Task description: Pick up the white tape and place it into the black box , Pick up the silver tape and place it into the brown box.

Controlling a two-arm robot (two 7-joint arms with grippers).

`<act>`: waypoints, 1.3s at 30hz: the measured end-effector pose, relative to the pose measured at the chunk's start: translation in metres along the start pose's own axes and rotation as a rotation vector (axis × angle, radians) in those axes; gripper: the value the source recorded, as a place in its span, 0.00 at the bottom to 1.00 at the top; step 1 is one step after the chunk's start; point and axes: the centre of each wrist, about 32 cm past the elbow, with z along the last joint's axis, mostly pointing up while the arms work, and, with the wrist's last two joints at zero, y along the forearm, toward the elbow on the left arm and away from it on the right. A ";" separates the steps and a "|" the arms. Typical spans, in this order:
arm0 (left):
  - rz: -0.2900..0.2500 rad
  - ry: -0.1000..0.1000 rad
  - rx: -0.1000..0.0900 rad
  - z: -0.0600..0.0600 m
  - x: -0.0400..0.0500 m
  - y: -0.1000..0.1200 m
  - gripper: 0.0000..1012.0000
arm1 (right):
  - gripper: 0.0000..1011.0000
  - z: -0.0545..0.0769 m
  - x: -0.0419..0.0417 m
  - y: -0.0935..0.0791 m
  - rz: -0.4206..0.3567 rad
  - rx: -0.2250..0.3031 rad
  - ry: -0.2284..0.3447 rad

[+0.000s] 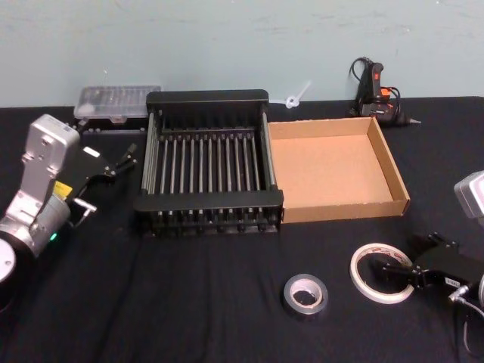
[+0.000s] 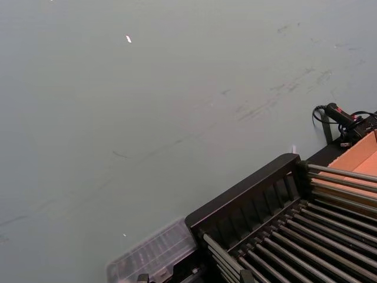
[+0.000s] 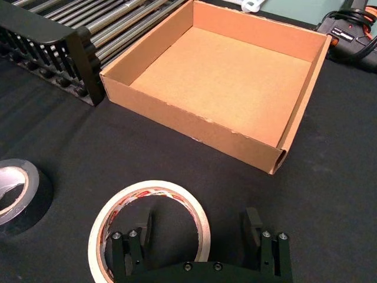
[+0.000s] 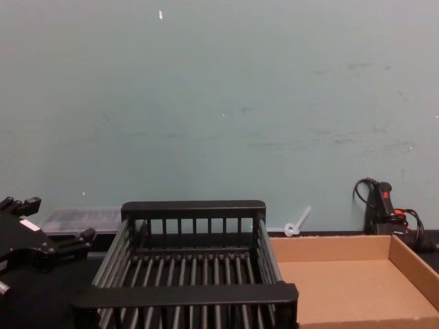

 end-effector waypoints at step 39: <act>0.000 0.000 0.000 0.000 0.0000 0.000 0.99 | 0.99 -0.004 0.0014 0.001 0.006 -0.016 0.026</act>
